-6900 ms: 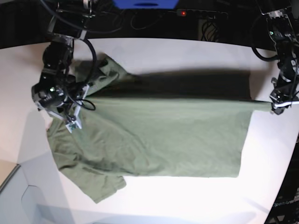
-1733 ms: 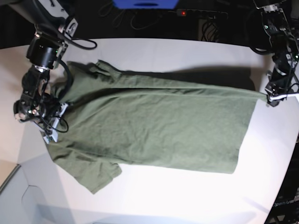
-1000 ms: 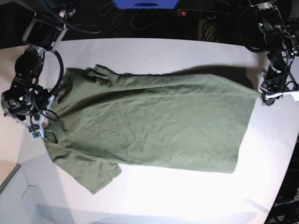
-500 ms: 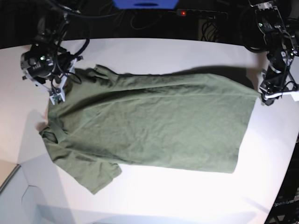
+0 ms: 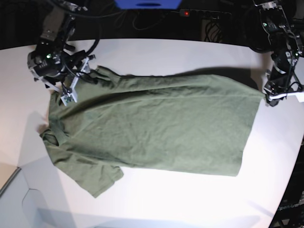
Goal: Layout the t-shirt on the table in an organized manner, then fold the t-shirt properly
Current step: 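Grasp the shirt edge with the right gripper and pull it outward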
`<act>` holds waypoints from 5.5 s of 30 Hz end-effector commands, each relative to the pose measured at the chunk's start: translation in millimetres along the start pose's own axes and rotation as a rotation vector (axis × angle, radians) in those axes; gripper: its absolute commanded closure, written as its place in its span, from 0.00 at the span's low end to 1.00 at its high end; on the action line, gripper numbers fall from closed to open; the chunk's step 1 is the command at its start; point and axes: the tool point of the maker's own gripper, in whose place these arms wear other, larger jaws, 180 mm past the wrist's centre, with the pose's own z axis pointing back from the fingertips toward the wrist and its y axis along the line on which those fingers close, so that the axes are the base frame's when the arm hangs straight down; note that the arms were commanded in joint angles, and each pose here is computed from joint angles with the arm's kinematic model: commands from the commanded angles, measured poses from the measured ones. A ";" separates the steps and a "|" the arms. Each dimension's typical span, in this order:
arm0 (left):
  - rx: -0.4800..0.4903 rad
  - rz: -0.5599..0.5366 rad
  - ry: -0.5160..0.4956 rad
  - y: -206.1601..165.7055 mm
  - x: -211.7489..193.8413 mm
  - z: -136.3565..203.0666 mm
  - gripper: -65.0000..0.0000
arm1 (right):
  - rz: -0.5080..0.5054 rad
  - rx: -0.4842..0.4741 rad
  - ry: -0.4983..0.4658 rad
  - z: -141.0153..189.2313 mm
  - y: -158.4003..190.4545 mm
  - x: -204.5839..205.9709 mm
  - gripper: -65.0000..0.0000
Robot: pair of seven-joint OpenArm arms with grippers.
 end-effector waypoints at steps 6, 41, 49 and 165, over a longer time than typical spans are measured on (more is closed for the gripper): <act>-0.020 -0.003 -0.037 -6.8 13.5 2.4 1.00 | 0.001 -0.017 -0.040 4.8 -6.8 11.5 0.35; -0.027 -0.002 -0.044 -9.8 16.5 0.9 1.00 | 0.119 0.112 -0.108 15.5 60.4 11.6 1.00; -0.027 -0.002 -0.044 -9.8 16.5 0.9 1.00 | 0.135 0.045 -0.099 16.4 32.6 12.8 0.76; -0.037 -0.005 -0.057 -14.2 22.9 -0.3 1.00 | 0.043 0.052 0.006 -4.1 13.2 -67.4 0.45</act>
